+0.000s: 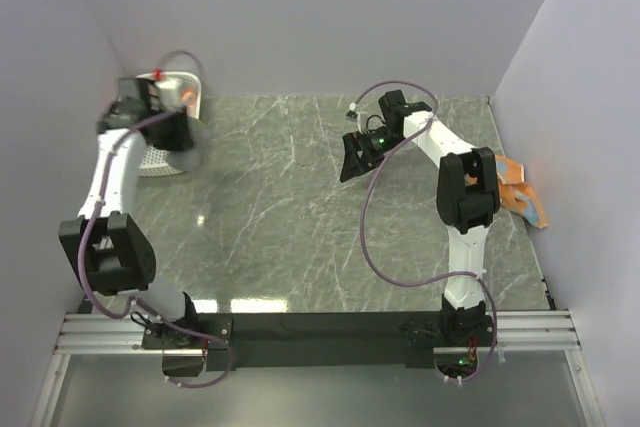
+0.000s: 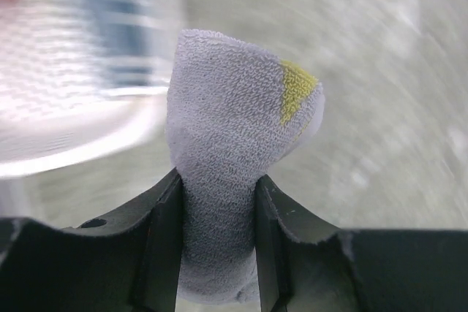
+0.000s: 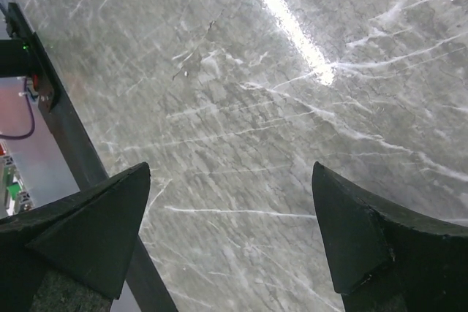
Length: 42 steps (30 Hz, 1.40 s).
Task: Roll the towels
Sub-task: Place the rolled towel into the container
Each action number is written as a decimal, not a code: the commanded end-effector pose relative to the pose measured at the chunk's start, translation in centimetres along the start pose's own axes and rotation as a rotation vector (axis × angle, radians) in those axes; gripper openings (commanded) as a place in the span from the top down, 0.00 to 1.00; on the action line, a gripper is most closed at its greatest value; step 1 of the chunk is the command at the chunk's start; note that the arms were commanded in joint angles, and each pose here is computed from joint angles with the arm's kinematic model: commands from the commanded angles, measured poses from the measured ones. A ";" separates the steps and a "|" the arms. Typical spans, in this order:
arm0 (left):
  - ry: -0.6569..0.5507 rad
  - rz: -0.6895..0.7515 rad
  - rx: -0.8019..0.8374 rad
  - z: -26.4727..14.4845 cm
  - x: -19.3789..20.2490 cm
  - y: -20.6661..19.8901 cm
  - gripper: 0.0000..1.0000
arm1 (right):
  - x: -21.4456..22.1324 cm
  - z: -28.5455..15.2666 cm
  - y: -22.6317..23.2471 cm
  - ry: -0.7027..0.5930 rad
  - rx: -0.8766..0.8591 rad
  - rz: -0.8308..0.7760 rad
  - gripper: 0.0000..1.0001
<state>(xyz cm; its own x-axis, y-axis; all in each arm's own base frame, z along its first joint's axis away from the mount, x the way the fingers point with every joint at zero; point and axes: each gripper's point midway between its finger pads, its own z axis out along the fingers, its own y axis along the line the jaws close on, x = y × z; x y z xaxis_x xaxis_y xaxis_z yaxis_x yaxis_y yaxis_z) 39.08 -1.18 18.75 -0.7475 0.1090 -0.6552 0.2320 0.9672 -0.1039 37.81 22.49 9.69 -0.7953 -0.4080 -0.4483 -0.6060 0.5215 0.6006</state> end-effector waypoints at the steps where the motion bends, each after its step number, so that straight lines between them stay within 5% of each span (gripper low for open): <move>1: -0.026 -0.175 -0.157 -2.9 -1.8 6.9 1.00 | -1.7 -2.2 2.2 -0.056 -0.014 -0.046 0.02; 8: -0.049 -0.266 -0.460 -1.1 -2.3 15.9 1.00 | -0.9 -1.4 2.2 -0.057 -0.040 -0.006 0.02; 17: -0.020 -0.415 -0.692 4.2 -0.8 21.8 1.00 | 0.3 -1.3 2.3 -0.045 -0.034 0.015 0.01; 32: -0.056 -0.430 -0.660 10.4 -1.8 23.0 1.00 | 1.7 -0.9 2.1 -0.019 -0.034 0.048 0.00; 42: -0.044 -0.450 -0.557 12.9 -2.1 20.0 1.00 | 2.2 -0.7 1.9 -0.010 -0.033 0.058 0.00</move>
<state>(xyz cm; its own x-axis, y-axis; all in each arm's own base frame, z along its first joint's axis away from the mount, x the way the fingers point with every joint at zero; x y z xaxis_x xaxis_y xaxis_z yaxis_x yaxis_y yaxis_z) 50.87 16.59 5.89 -0.7276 -0.3090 -0.6124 -0.4613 0.8812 0.1034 34.87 22.16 8.59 -0.8439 -0.3827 -0.3759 -0.5339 0.5312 0.6578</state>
